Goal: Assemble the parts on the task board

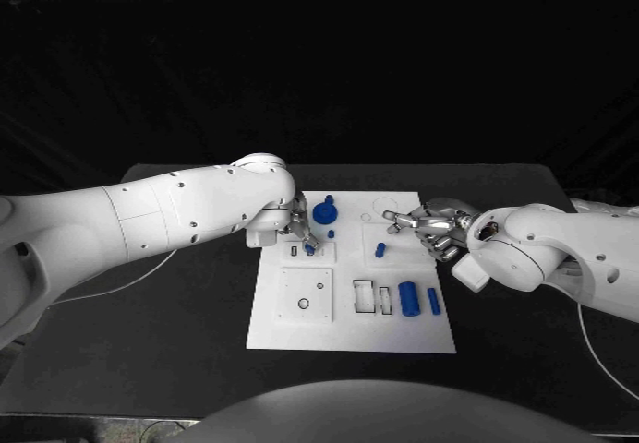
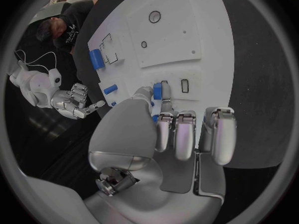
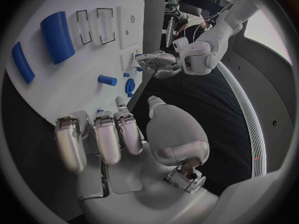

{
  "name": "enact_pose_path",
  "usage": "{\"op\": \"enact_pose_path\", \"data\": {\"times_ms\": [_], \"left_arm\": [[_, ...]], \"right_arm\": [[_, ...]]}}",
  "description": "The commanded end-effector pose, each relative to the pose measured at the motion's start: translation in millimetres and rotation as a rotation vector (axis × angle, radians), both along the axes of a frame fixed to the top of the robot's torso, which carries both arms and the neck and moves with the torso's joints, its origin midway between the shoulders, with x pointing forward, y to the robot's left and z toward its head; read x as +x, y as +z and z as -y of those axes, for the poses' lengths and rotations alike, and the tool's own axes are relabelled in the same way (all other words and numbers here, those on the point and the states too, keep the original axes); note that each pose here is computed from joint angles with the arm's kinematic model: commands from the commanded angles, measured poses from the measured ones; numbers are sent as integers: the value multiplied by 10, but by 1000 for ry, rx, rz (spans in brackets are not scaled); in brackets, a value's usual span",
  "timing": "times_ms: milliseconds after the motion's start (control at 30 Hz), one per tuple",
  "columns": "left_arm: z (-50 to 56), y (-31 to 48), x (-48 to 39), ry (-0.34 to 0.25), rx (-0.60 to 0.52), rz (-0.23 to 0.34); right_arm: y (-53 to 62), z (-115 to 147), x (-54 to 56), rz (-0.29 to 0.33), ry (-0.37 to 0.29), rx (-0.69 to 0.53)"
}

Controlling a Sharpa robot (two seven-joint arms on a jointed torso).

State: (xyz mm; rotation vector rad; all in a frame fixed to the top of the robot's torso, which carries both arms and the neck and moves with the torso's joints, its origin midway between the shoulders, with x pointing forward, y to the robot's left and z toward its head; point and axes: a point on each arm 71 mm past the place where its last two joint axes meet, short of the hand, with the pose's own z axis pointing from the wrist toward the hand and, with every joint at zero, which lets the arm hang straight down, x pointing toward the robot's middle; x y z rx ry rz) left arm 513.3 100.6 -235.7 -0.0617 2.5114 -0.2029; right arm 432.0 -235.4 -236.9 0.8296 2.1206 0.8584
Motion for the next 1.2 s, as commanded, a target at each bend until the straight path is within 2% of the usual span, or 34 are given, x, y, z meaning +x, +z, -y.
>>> {"op": "enact_pose_path", "data": {"times_ms": [33, 400, 900, 1200], "left_arm": [[-26, -21, -11, 8, 69, -11], [-42, -77, -7, 21, 75, -3], [-104, -84, 22, 43, 81, 5], [-101, -85, 33, 50, 68, 5]], "right_arm": [[-4, -16, -8, 0, 15, -2], [-4, -11, -12, 0, 15, -1], [-3, -7, -15, 0, 14, 0], [-4, -4, -14, 0, 14, 0]]}}
